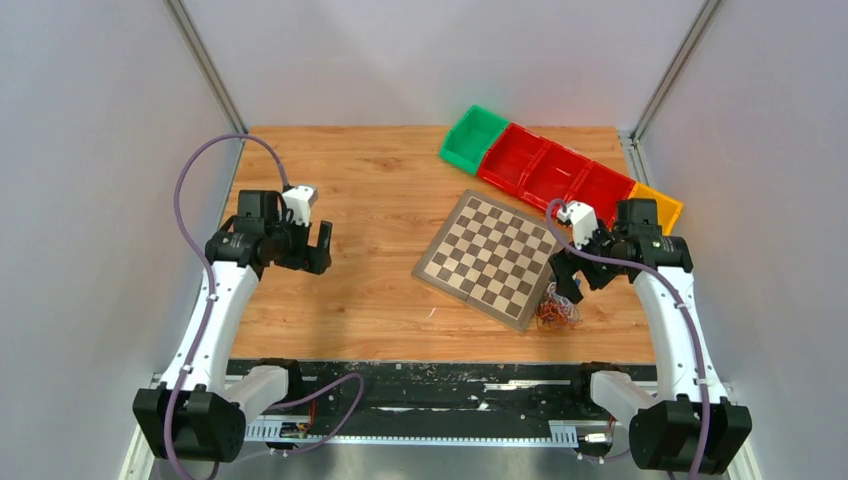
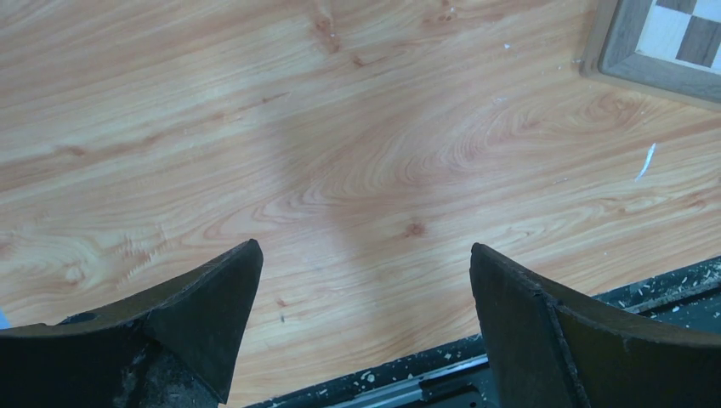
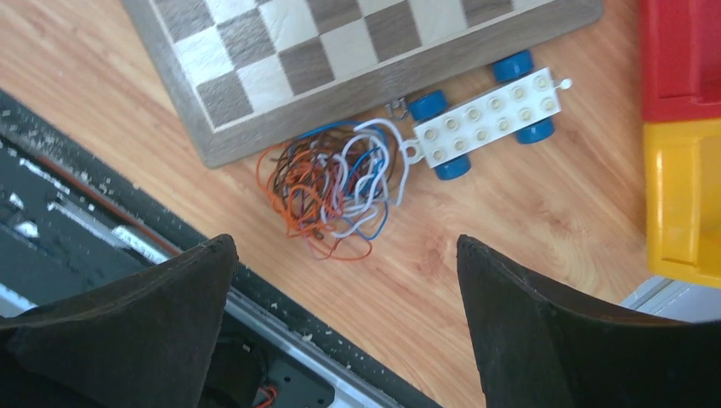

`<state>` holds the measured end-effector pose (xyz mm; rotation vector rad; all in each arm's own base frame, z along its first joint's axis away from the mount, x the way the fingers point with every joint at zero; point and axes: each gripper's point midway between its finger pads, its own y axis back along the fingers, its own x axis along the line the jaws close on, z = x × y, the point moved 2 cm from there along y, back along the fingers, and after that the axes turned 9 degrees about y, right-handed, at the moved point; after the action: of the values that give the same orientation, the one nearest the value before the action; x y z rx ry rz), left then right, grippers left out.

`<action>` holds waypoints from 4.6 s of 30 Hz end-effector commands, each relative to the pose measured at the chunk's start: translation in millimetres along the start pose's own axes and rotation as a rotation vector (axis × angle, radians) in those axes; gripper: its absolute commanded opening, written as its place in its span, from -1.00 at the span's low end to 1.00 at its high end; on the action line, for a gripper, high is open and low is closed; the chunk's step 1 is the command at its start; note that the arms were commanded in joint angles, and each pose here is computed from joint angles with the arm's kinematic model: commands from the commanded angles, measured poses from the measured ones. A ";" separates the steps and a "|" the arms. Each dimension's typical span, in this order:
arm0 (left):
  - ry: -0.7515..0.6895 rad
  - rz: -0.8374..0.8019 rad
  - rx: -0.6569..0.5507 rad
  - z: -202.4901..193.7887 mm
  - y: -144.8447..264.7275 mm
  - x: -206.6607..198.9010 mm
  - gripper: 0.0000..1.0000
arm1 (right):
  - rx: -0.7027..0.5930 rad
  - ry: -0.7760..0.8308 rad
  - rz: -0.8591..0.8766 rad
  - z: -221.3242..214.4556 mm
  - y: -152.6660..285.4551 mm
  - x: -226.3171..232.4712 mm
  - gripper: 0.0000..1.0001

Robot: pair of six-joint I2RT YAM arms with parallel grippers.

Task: Untangle the cables

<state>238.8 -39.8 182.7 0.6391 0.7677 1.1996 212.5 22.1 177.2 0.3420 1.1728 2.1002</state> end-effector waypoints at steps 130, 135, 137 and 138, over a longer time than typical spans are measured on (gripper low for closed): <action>0.444 0.143 0.112 -83.2 -49.7 209.9 -1.00 | -0.582 -0.151 0.207 304.9 -119.1 -105.2 -1.00; 0.399 0.158 0.118 -86.4 -50.9 214.7 -1.00 | -0.643 -0.157 0.178 310.3 -86.8 -125.7 -1.00; 0.395 0.130 0.101 -82.2 -49.1 208.9 -1.00 | -0.665 -0.154 0.181 312.2 -74.7 -127.8 -1.00; 0.394 0.126 0.096 -81.6 -48.6 207.0 -1.00 | -0.674 -0.148 0.175 313.6 -69.4 -128.4 -1.00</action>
<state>235.8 145.4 51.8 0.5311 1.2137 1.4258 513.2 159.5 234.1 0.4518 0.4258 2.3731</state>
